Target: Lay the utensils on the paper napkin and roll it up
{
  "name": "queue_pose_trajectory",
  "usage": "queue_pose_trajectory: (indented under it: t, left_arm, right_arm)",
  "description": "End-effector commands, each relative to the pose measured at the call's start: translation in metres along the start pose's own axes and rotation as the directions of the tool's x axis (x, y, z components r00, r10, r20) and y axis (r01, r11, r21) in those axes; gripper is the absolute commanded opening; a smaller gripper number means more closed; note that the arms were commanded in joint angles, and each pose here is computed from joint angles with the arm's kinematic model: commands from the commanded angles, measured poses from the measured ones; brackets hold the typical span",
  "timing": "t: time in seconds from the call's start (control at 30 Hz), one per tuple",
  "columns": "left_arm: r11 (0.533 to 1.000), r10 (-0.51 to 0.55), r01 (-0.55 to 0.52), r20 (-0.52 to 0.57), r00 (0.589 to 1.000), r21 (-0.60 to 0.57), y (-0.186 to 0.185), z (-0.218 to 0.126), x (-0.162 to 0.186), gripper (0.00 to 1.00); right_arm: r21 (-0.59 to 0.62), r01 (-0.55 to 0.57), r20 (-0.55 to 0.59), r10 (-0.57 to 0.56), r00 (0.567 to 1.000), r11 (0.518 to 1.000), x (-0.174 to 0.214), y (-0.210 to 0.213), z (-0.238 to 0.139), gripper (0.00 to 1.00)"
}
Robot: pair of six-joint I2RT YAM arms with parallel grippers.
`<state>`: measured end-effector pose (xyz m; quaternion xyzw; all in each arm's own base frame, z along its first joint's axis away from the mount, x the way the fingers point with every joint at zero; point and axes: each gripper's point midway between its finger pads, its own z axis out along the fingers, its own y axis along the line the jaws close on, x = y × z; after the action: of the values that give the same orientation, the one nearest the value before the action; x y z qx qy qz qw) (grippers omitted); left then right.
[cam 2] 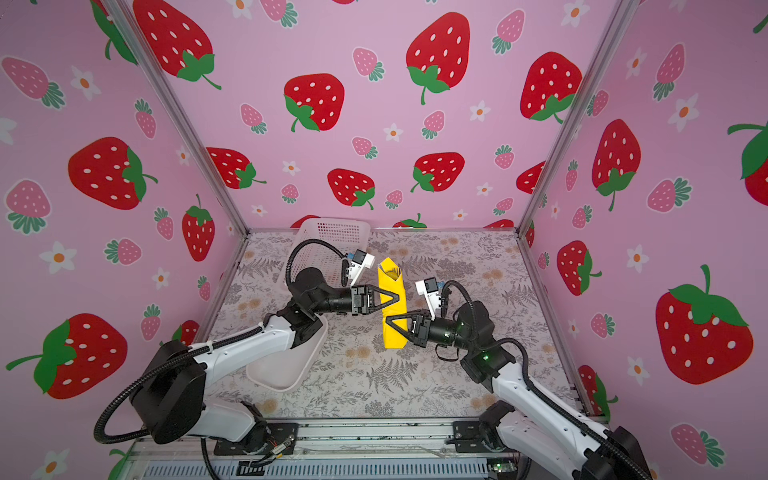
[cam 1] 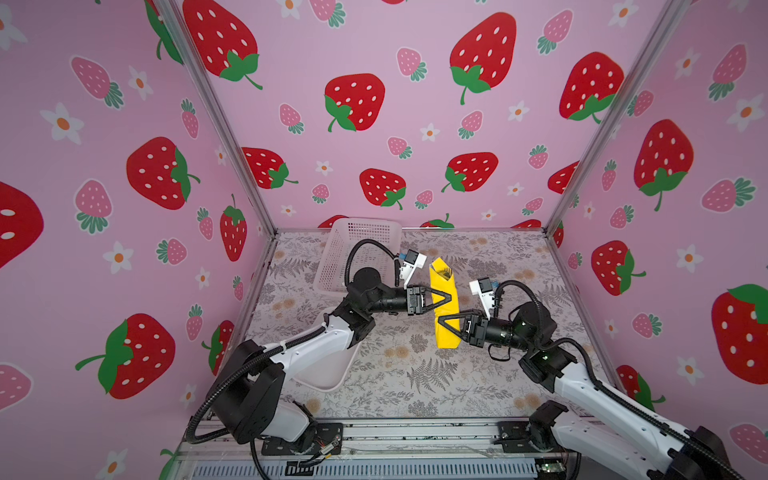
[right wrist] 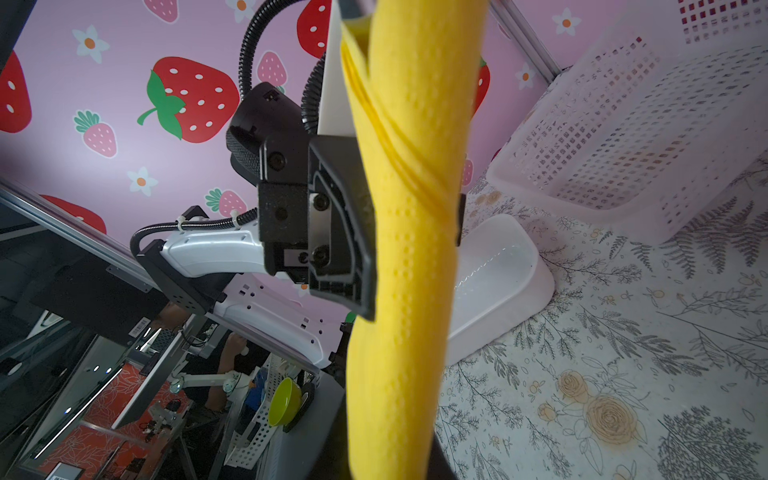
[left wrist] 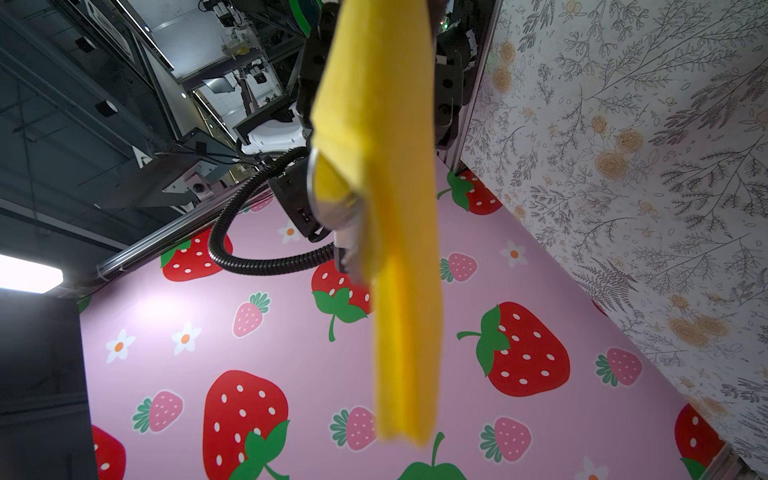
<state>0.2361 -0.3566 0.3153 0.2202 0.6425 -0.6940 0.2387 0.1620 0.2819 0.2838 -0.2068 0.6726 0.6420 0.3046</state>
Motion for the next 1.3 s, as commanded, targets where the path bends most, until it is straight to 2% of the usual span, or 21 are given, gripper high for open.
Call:
queue_pose_trajectory:
  t: [0.0, 0.1, 0.3, 0.37, 0.5, 0.6, 0.83, 0.87, 1.07, 1.27]
  left_arm:
    - [0.996, 0.064, -0.065, 0.018, 0.998, 0.056, -0.020, -0.001, -0.008, 0.10]
    - [0.996, 0.065, -0.066, 0.017, 0.998, 0.058, -0.020, 0.000, -0.008, 0.10]
    - [0.996, 0.067, -0.068, 0.017, 0.998, 0.064, -0.022, 0.000, -0.009, 0.10]
    - [0.995, 0.068, -0.069, 0.017, 0.998, 0.068, -0.023, 0.000, -0.010, 0.10]
    - [0.995, 0.074, -0.075, 0.015, 0.997, 0.071, -0.027, 0.000, -0.010, 0.11]
    - [0.996, 0.073, -0.073, 0.006, 0.997, 0.057, -0.025, -0.001, -0.008, 0.19]
    - [0.996, 0.092, -0.092, -0.012, 0.996, 0.004, -0.019, -0.013, -0.008, 0.21]
    - [0.996, 0.093, -0.093, -0.013, 0.996, 0.002, -0.019, -0.014, -0.009, 0.23]
    - [0.996, 0.083, -0.083, -0.024, 0.996, -0.014, -0.016, -0.018, -0.004, 0.49]
    - [0.999, 0.036, -0.036, -0.018, 0.999, -0.009, -0.010, -0.018, 0.010, 0.56]
  right_arm:
    - [-0.028, 0.023, 0.029, -0.023, 0.999, 0.999, -0.006, 0.009, -0.005, 0.21]
    - [-0.039, 0.026, 0.026, -0.025, 0.999, 0.999, -0.006, 0.012, -0.005, 0.27]
    - [-0.062, 0.027, 0.018, -0.026, 1.000, 0.998, -0.006, 0.017, -0.005, 0.31]
    - [-0.066, 0.026, 0.013, -0.025, 1.000, 0.997, -0.005, 0.016, -0.004, 0.29]
    - [-0.068, 0.027, 0.007, -0.027, 1.000, 0.997, -0.004, 0.015, -0.003, 0.16]
    - [-0.059, 0.028, 0.015, -0.027, 1.000, 0.998, -0.005, 0.013, -0.003, 0.11]
    - [-0.058, 0.028, 0.012, -0.028, 1.000, 0.998, -0.004, 0.014, -0.005, 0.09]
    - [-0.058, 0.028, 0.010, -0.027, 1.000, 0.998, -0.003, 0.013, -0.005, 0.09]
    - [-0.054, 0.044, 0.030, -0.043, 0.999, 0.998, -0.007, 0.016, -0.006, 0.09]
    - [-0.046, 0.058, 0.051, -0.056, 0.997, 0.997, -0.013, 0.016, -0.006, 0.09]
